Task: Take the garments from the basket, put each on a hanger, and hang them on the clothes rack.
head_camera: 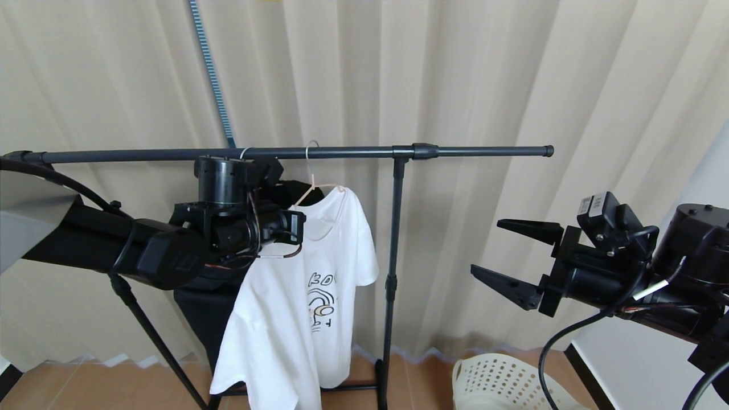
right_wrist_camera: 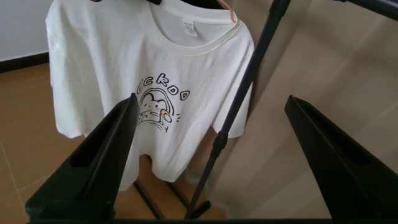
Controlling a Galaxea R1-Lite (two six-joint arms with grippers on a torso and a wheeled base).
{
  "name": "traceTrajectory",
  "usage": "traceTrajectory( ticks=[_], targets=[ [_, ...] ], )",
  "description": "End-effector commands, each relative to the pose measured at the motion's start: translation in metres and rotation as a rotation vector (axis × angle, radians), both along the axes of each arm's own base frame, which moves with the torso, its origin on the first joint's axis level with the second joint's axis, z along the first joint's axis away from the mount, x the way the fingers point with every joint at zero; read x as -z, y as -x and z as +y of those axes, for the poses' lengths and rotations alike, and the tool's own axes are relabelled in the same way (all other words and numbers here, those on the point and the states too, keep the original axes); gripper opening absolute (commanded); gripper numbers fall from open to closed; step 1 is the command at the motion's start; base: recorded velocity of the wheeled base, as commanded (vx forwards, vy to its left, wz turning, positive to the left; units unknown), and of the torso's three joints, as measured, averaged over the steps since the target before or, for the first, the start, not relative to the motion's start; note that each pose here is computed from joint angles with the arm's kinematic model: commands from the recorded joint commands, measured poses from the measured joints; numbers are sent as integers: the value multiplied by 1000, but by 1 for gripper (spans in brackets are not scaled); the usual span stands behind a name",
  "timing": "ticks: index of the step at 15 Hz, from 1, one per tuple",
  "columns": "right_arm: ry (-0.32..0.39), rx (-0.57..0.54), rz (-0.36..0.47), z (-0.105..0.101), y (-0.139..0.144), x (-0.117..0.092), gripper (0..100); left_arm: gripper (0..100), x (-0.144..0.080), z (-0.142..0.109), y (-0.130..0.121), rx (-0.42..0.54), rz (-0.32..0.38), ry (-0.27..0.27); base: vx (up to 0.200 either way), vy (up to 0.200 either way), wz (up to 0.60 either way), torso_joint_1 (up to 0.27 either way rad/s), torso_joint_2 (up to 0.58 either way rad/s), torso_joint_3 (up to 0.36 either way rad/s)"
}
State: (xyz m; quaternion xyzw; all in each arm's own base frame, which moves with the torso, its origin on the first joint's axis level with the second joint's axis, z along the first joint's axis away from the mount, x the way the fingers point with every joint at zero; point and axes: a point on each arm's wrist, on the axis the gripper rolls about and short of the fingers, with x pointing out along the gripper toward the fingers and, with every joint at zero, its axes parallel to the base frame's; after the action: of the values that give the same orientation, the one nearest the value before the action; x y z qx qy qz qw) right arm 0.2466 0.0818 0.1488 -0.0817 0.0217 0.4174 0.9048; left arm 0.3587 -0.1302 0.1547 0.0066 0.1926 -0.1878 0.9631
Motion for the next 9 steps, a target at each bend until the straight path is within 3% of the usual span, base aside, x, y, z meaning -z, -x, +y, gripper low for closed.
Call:
traceTrajectory(
  ticks=[1,3,4,6,9],
  targets=[
    [1,-1,2,0,0,1,100,0,1,0,1,0,-1,0,0,0,0,0,0,0],
    [1,-1,2,0,0,1,100,0,1,1,2,1,-2,-1,0,0,0,0,0,0],
    [1,-1,2,0,0,1,100,100,1,1,2,1,-2,-1,0,0,0,0,0,0],
    [1,-1,2,0,0,1,100,100,-8,2,6,2,-20,8,0,0,0,0,0,0],
    [-3,-1,-8,0,2,-2,100,100,-22,11,33,6,-37,11,0,0,0,0,0,0]
  ],
)
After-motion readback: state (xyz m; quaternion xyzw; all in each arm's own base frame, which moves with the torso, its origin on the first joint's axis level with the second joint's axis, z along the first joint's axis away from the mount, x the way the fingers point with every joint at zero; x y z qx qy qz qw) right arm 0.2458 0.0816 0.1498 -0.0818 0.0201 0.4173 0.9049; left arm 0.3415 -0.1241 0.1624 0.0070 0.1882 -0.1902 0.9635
